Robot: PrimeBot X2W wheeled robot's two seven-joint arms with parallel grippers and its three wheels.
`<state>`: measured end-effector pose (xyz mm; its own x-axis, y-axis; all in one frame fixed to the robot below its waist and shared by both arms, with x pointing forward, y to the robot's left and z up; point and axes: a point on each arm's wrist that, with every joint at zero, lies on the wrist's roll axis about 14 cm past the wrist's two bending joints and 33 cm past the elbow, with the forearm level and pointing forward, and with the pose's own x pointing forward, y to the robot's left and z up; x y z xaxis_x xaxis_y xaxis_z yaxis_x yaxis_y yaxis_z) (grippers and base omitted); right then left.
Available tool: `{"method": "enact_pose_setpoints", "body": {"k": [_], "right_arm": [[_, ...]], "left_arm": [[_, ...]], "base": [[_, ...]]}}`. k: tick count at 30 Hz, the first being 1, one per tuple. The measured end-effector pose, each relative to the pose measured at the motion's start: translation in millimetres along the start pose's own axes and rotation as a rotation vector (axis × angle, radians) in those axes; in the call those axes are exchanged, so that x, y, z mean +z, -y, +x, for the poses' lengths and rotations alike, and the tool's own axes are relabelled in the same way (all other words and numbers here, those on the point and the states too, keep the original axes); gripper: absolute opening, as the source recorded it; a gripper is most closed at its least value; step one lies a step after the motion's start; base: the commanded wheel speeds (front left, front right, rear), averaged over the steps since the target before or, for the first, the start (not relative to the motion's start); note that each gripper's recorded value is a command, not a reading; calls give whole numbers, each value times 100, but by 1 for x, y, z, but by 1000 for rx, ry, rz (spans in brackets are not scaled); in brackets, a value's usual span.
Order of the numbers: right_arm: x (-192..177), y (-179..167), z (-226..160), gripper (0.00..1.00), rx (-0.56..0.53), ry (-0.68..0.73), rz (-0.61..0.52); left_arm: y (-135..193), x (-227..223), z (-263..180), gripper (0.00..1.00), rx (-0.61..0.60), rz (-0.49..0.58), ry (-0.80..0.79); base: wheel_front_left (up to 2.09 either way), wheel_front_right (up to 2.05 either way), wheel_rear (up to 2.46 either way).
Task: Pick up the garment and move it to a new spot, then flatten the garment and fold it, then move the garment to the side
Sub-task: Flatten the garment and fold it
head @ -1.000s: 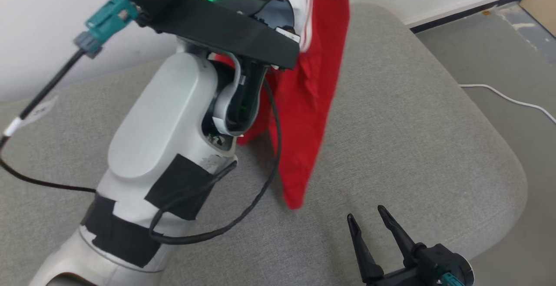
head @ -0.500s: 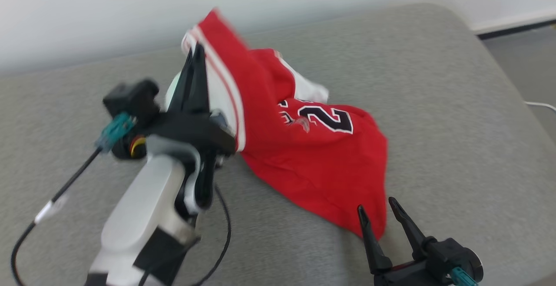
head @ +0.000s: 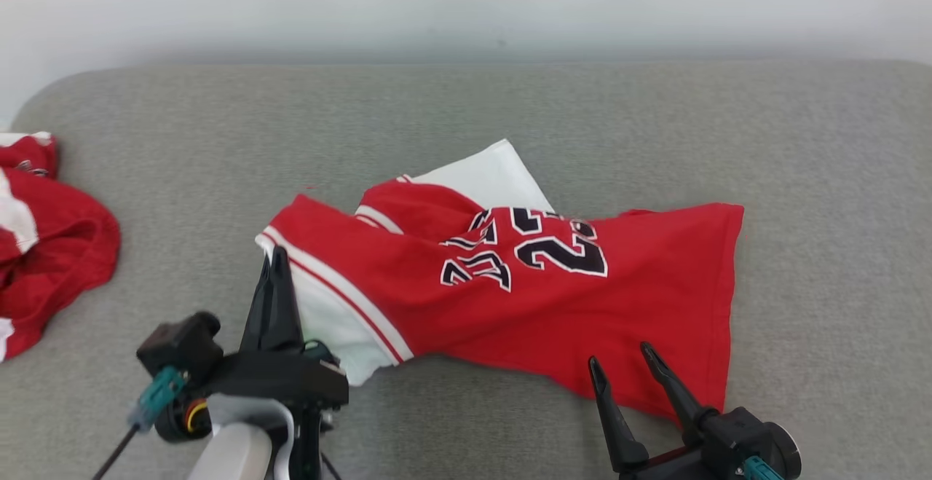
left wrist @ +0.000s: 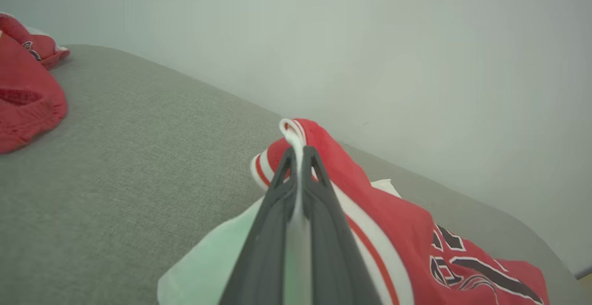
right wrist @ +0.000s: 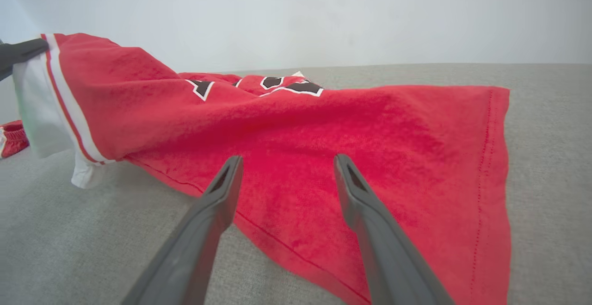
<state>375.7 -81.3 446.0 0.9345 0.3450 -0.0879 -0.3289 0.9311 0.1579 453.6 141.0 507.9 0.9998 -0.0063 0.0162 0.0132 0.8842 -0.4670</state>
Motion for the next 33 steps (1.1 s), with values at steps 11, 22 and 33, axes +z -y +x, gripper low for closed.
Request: {"method": "enact_pose_setpoints", "body": {"k": [11,22,33], "right_arm": [[5,-7,0,100,21,15,-5],[8,11,-7,100,-39,23,-3],[18,25,-12,100,-85,55,-7]], "left_arm": [[-41,1,-41,100,103,35,4],[-78,-1,-22,100,191,149,-13],[-54,22,-43,100,50,271,71]], "base": [[0,0,0],[0,0,0],[0,0,0]]}}
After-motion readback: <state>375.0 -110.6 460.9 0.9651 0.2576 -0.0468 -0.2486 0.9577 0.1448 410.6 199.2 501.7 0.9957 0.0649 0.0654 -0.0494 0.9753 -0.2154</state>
